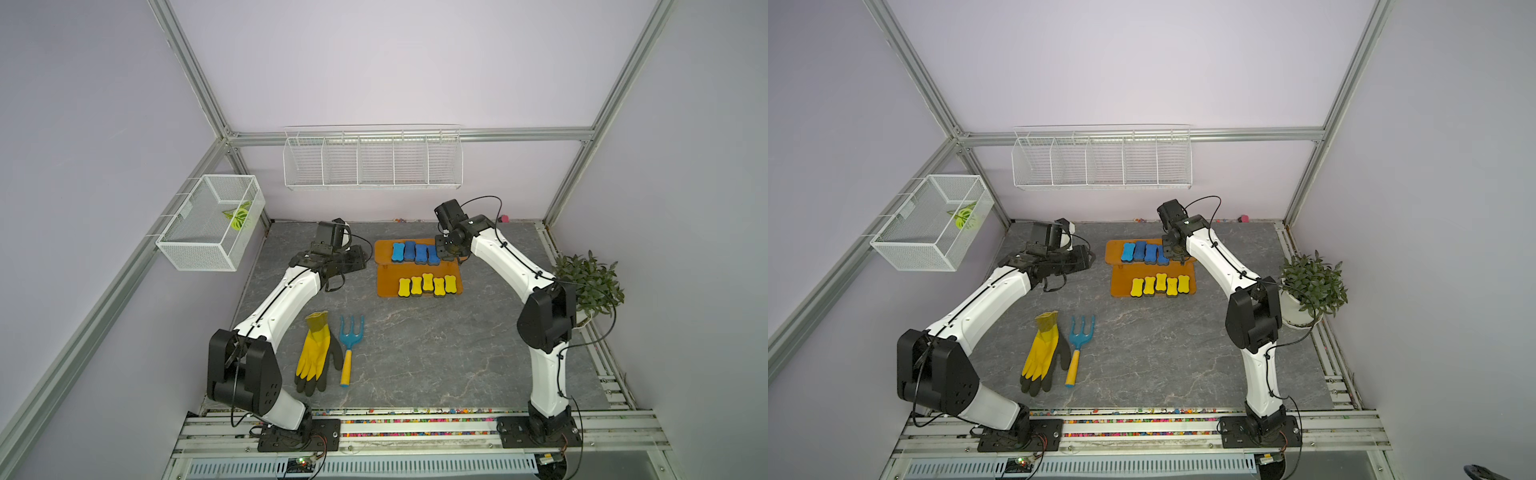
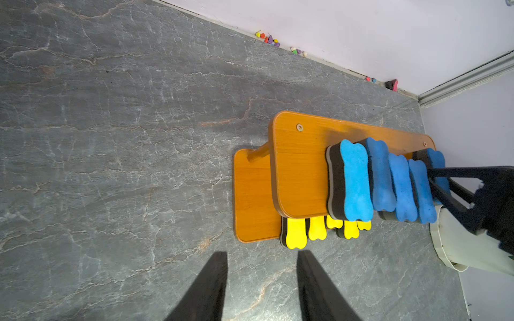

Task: Remove the whiteboard erasers from the shelf
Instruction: Pick up the whiteboard eraser from the shelf, then place the whiteboard eraser at the center of the board, then pick up the whiteboard eraser from the shelf.

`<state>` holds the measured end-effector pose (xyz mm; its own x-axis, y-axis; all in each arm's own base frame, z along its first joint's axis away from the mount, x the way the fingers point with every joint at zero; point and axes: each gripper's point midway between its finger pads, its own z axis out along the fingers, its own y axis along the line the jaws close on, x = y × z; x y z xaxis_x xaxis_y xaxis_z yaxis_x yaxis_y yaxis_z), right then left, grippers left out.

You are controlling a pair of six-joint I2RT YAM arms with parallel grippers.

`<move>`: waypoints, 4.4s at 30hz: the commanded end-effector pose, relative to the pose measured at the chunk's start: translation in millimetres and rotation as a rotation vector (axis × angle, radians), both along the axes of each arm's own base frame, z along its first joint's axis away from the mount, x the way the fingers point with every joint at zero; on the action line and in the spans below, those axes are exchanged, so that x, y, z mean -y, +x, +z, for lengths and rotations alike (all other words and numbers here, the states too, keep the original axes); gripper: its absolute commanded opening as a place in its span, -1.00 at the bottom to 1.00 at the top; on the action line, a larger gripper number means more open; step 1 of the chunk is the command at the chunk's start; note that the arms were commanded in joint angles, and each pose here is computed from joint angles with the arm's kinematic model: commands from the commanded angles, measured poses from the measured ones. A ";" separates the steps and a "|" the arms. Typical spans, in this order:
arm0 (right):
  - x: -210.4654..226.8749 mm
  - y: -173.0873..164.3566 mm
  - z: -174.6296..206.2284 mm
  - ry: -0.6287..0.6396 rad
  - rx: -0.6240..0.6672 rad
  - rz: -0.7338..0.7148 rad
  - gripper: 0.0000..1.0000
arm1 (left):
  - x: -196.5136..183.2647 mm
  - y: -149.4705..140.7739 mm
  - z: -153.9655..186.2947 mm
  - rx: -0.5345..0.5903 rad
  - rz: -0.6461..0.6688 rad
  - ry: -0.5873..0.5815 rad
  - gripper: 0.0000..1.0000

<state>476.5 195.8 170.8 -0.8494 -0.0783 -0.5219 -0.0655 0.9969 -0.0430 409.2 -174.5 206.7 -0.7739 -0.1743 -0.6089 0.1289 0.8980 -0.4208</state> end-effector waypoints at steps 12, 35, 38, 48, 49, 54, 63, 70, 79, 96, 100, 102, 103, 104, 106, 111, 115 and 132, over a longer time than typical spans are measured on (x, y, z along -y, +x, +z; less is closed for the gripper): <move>15.3 -22.4 -6.9 -0.009 -0.041 -0.024 -0.23 | -2.1 -11.5 5.0 -0.013 0.011 0.016 -0.08; 5.4 -287.4 -92.7 -0.019 -0.221 -0.017 -0.27 | 22.3 -32.3 3.4 -0.014 -0.066 -0.037 -0.09; 8.3 -305.1 -108.8 -0.030 -0.253 -0.015 -0.26 | 21.5 -32.2 3.6 -0.012 -0.063 -0.034 -0.09; 15.8 -342.6 -142.1 -0.016 -0.287 0.007 -0.24 | 22.1 -31.9 1.6 -0.012 -0.063 -0.027 -0.09; 16.7 -345.2 -145.2 -0.015 -0.291 0.002 -0.24 | 22.4 -31.5 0.6 -0.014 -0.063 -0.026 -0.09; 17.9 -356.3 -150.9 -0.034 -0.300 0.001 -0.22 | 23.6 -32.3 -1.9 -0.016 -0.068 -0.018 -0.09; 32.0 -364.3 -154.6 -0.100 -0.303 -0.006 -0.14 | 23.0 -31.5 -2.8 -0.016 -0.065 -0.010 -0.09; 37.0 -355.5 -134.4 -0.172 -0.263 0.001 0.17 | 22.9 -31.6 -4.1 -0.020 -0.063 -0.003 -0.08; 7.3 -315.9 -82.6 -0.085 -0.191 0.055 0.26 | 23.4 -27.7 2.0 -0.025 -0.045 -0.011 -0.09; -20.4 -113.2 30.3 0.158 0.056 0.058 0.13 | 24.5 1.9 2.0 -0.039 -0.011 0.031 -0.14; -30.2 -76.4 37.3 0.156 0.063 0.088 0.13 | 16.1 6.9 -3.9 -0.057 0.014 0.044 0.00; -34.8 -62.0 39.3 0.148 0.063 0.097 0.13 | 12.9 8.5 -4.8 -0.059 0.026 0.050 0.01; -36.6 -55.7 38.8 0.143 0.064 0.103 0.13 | 10.7 9.3 -6.3 -0.062 0.036 0.056 0.00; -37.8 -49.0 40.4 0.143 0.071 0.104 0.15 | 10.2 9.8 -7.1 -0.063 0.042 0.059 -0.02; -38.1 -38.3 40.3 0.141 0.074 0.102 0.15 | 9.2 10.5 -10.3 -0.070 0.046 0.063 -0.02; -35.9 -22.1 33.8 0.120 0.059 0.094 0.16 | 8.1 12.0 -18.4 -0.090 0.049 0.073 -0.02; -39.1 -19.2 25.8 0.116 0.043 0.105 0.16 | 6.6 13.5 -20.7 -0.095 0.052 0.074 -0.02; -44.7 -16.5 8.3 0.116 0.010 0.124 0.15 | 5.9 12.8 -23.1 -0.101 0.044 0.070 -0.02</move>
<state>458.0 240.4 190.8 -0.8203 -0.0987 -0.5634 -0.1796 0.9796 0.0898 418.1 -181.5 176.7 -0.8333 -0.1706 -0.5259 0.0405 0.9298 -0.3658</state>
